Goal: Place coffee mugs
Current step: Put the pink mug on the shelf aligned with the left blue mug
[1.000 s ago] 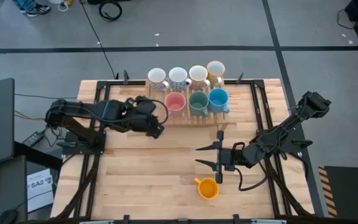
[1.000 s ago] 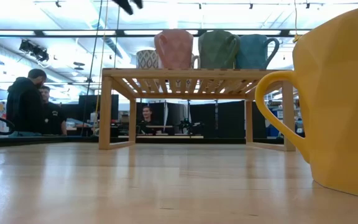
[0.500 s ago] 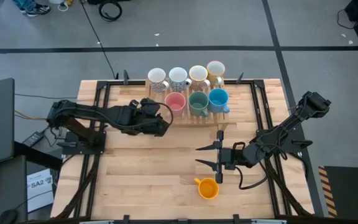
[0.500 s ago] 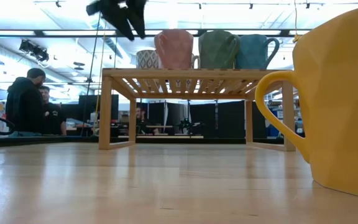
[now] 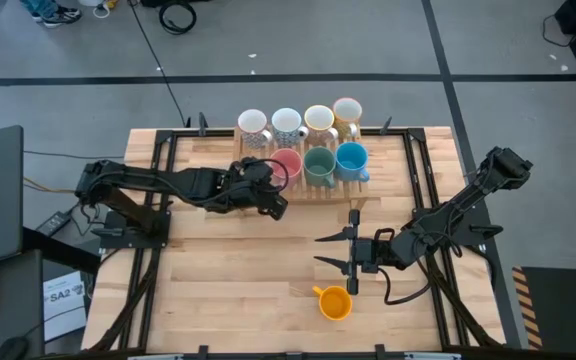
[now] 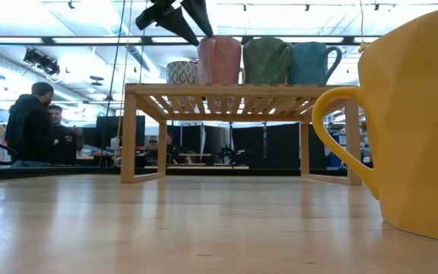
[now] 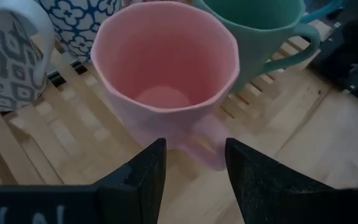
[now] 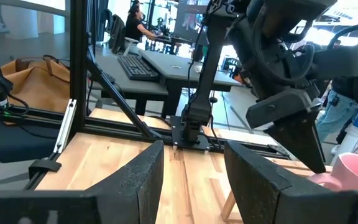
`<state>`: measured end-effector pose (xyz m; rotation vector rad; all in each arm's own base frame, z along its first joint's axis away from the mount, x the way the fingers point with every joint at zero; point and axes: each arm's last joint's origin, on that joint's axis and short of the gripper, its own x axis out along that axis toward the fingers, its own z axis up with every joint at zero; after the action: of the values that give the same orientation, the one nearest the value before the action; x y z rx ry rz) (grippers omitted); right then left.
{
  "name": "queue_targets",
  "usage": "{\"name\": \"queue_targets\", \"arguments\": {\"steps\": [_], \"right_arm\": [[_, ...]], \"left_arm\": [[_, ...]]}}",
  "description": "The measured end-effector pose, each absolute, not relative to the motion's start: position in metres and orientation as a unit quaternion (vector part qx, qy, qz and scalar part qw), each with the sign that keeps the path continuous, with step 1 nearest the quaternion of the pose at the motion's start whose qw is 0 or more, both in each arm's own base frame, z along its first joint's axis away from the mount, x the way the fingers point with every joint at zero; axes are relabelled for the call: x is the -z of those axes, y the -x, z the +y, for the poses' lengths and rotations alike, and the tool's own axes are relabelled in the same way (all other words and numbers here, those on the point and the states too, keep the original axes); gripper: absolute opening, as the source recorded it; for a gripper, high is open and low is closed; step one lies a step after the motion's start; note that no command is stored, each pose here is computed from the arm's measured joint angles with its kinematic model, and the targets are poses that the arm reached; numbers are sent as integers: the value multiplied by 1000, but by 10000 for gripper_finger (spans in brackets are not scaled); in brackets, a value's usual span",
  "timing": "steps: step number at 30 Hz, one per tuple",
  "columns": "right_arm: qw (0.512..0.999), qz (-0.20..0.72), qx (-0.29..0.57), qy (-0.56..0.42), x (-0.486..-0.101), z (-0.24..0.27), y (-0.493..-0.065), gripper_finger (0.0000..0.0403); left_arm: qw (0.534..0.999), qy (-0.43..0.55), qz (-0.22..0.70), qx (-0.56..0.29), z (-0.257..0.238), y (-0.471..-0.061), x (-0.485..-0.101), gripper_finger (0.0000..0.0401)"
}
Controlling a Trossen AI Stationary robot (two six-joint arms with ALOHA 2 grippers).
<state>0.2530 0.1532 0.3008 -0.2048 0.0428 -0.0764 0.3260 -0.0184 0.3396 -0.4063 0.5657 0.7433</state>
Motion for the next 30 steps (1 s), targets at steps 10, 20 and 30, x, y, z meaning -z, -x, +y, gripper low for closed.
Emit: {"name": "queue_targets", "arguments": {"steps": [10, 20, 30], "right_arm": [[994, 22, 38, 102, -301, 153, -253, 175], [994, 22, 38, 102, -301, 153, -253, 175], [994, 23, 37, 103, -300, 153, -253, 175]], "left_arm": [[871, 170, 303, -349, -18, -322, -337, 172], [859, 182, 322, -354, -27, -315, -334, 172], [860, 189, 304, -364, -23, -331, -324, 172]]}}
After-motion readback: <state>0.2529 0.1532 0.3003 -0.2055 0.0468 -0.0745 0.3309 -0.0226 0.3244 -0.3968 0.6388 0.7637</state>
